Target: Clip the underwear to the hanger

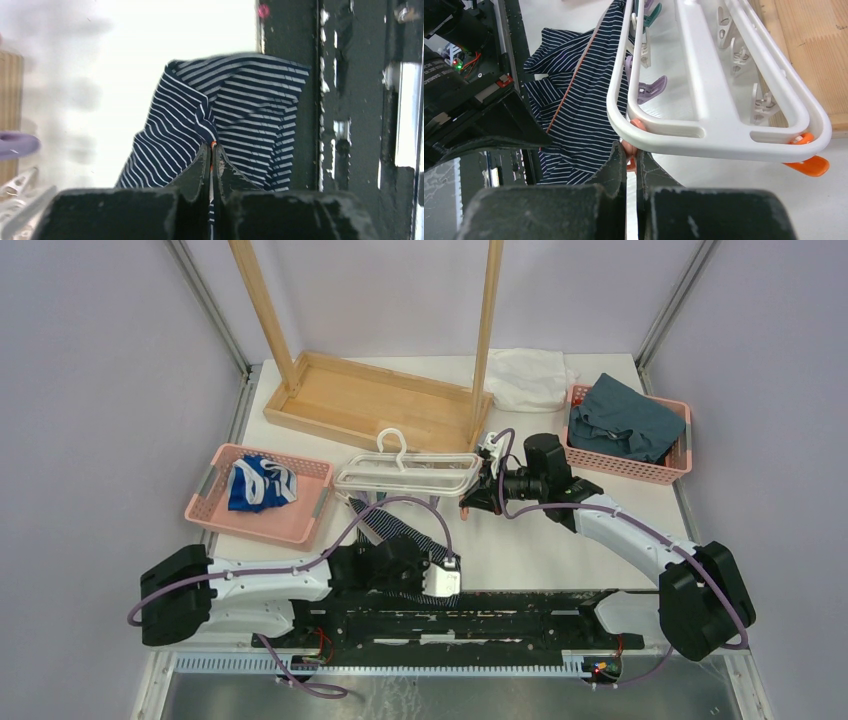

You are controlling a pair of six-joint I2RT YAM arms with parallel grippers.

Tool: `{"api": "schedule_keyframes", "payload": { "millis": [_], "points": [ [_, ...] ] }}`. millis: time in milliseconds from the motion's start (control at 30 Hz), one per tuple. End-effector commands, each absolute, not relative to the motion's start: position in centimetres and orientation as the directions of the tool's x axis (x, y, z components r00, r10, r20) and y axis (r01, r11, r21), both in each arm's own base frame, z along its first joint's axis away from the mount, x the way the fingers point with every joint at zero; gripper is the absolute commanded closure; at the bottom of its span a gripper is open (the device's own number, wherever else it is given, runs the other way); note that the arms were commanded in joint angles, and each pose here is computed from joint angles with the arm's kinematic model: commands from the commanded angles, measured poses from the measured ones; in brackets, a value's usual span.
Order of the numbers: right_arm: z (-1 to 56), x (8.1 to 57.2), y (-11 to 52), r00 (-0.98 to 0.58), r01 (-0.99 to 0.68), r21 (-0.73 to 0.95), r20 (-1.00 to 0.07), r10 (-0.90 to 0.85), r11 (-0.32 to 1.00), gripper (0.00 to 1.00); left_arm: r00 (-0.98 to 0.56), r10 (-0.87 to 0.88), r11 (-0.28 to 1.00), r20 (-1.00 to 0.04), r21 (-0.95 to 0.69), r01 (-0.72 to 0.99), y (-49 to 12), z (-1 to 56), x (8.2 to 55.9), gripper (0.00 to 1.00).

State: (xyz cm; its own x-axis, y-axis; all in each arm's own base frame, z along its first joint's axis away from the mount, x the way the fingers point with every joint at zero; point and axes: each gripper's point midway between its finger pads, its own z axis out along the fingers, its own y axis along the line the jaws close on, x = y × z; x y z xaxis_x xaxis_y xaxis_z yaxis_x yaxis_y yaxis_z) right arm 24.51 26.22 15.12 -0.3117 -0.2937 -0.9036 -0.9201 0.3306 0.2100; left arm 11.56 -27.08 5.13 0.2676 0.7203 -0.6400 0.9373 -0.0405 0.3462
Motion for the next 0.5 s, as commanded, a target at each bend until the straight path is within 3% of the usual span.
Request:
{"api": "schedule_keyframes", "payload": {
  "millis": [0, 267, 467],
  "points": [
    [18.9, 26.2, 26.9, -0.208, -0.931, 0.126, -0.954, -0.216, 0.341, 0.99, 0.388, 0.601, -0.076, -0.698, 0.434, 0.898, -32.0, 9.9, 12.5, 0.97],
    [17.9, 27.0, 26.1, -0.279, -0.884, 0.168, -0.939, -0.204, 0.435, 0.99, 0.533, 0.561, -0.276, -0.634, 0.464, 0.842, -37.3, 10.1, 12.9, 0.96],
    [17.1, 26.8, 25.6, -0.303, -0.872, 0.177, -0.928, -0.219, 0.456, 0.99, 0.551, 0.582, -0.304, -0.598, 0.469, 0.829, -38.1, 8.5, 13.8, 0.83]
  ]
}}
